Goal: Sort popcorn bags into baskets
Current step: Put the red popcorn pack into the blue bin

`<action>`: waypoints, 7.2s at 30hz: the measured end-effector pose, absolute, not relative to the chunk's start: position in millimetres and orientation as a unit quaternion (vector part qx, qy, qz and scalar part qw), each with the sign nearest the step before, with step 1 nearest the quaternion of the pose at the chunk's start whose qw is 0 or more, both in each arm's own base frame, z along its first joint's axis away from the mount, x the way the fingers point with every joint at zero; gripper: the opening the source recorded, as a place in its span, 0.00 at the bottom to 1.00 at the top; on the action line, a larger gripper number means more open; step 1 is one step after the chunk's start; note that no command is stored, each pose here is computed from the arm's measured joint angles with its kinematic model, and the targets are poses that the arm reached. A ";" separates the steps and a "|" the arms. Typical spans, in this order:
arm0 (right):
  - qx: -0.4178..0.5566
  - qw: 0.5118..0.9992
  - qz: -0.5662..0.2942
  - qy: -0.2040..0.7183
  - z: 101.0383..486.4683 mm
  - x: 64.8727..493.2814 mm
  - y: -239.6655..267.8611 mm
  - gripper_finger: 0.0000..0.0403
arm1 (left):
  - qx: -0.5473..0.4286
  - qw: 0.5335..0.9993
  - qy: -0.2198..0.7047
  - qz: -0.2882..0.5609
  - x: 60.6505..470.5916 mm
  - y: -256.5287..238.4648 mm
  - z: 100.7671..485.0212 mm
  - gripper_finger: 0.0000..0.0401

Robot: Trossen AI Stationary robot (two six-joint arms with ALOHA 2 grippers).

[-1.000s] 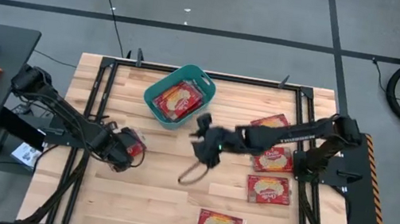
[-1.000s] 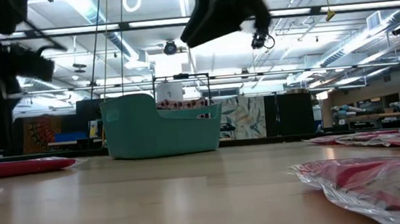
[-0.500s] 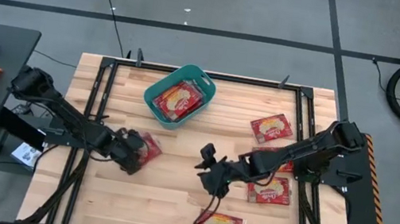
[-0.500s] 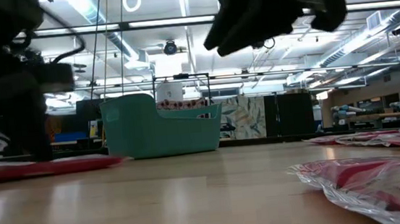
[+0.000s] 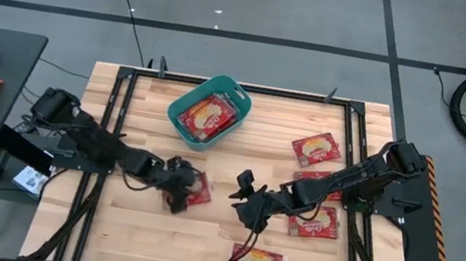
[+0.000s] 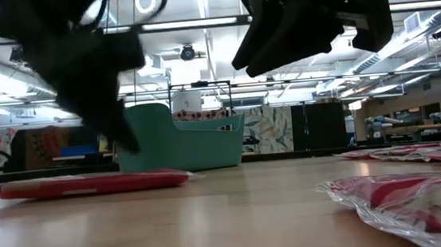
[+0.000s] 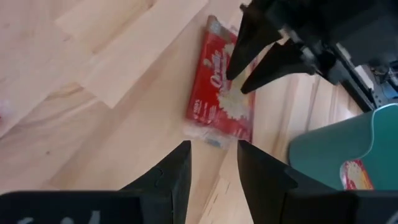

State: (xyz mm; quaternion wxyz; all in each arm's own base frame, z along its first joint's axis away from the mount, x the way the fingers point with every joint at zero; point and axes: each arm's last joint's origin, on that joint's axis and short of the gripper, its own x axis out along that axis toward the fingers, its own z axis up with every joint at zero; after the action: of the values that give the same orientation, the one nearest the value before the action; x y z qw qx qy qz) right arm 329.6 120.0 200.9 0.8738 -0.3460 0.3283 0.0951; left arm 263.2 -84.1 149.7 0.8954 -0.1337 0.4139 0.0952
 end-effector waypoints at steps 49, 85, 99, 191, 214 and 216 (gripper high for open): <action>-0.424 0.805 0.125 0.396 141.8 380.8 134.1 0.33 | -0.125 0.882 0.447 0.082 256.7 -117.9 144.5 0.35; -0.516 0.776 0.156 0.328 120.2 376.7 113.8 0.05 | -0.052 0.905 0.408 0.108 282.1 -112.5 114.3 0.35; -0.602 0.681 -0.035 0.415 164.6 359.7 87.5 0.05 | -0.063 0.936 0.336 0.081 264.0 -113.3 179.2 0.35; 0.135 0.665 -0.359 0.640 135.2 192.4 -88.6 0.30 | -0.089 0.938 0.325 0.084 259.2 -114.7 187.8 0.35; -0.067 0.894 0.070 0.437 177.5 274.5 48.9 0.30 | -0.086 0.963 0.238 0.098 292.5 -117.6 168.9 0.35; -0.139 0.882 0.073 0.444 177.4 269.9 61.8 0.30 | -0.095 0.962 0.239 0.090 298.0 -115.6 162.5 0.35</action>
State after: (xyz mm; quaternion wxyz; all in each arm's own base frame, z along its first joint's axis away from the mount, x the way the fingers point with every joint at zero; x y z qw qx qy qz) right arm 269.9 61.8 177.4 0.8822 -0.1392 0.4439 0.0729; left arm 298.0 -115.6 162.5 0.9622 -0.0951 0.2386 0.0900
